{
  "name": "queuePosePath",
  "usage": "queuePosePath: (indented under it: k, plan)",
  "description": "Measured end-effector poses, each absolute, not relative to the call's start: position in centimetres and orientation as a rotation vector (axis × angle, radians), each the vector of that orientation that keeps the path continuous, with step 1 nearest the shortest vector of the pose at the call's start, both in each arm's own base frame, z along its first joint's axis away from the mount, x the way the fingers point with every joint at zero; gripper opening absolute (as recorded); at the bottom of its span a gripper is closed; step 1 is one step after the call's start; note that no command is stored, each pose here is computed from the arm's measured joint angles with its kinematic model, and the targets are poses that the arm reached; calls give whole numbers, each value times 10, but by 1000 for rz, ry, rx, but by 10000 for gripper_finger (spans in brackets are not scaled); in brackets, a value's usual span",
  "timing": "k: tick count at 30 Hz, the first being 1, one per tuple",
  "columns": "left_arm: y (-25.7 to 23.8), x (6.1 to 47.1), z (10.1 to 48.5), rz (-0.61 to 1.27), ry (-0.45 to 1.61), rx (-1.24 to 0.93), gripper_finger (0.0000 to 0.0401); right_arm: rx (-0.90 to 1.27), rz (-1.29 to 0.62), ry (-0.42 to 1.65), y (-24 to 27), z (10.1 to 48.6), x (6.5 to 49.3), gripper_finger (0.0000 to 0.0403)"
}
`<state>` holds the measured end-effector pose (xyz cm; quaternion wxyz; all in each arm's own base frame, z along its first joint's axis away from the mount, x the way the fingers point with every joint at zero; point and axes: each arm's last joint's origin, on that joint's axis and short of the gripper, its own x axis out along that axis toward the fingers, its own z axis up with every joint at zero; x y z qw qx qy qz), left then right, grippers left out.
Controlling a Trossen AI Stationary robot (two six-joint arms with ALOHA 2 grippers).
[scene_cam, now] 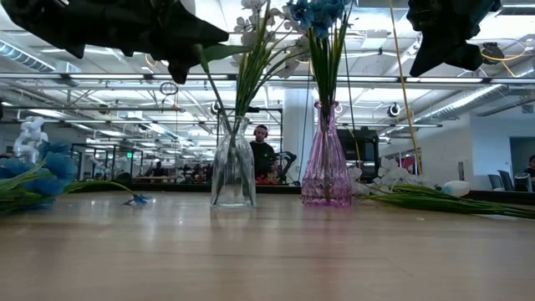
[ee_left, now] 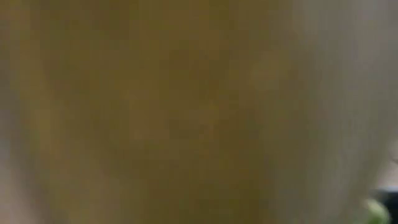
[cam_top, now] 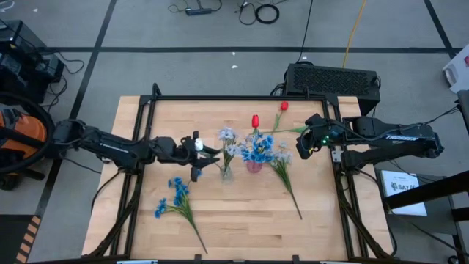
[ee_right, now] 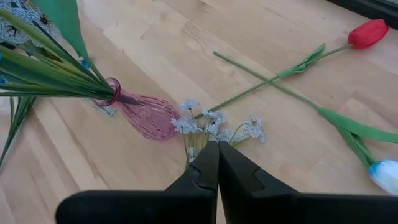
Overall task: Sort flowers into vase by color
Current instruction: Put the bottom white flower into the transparent vase
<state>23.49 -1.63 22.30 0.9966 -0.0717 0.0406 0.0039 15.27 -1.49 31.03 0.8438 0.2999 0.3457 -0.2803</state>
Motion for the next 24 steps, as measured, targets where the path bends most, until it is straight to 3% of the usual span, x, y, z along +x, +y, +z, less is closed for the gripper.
queuePosePath:
  k: [24]
  plan:
    - [-15,208,225,-27,261,-138,137,604,-580,739,-15,310,153,0]
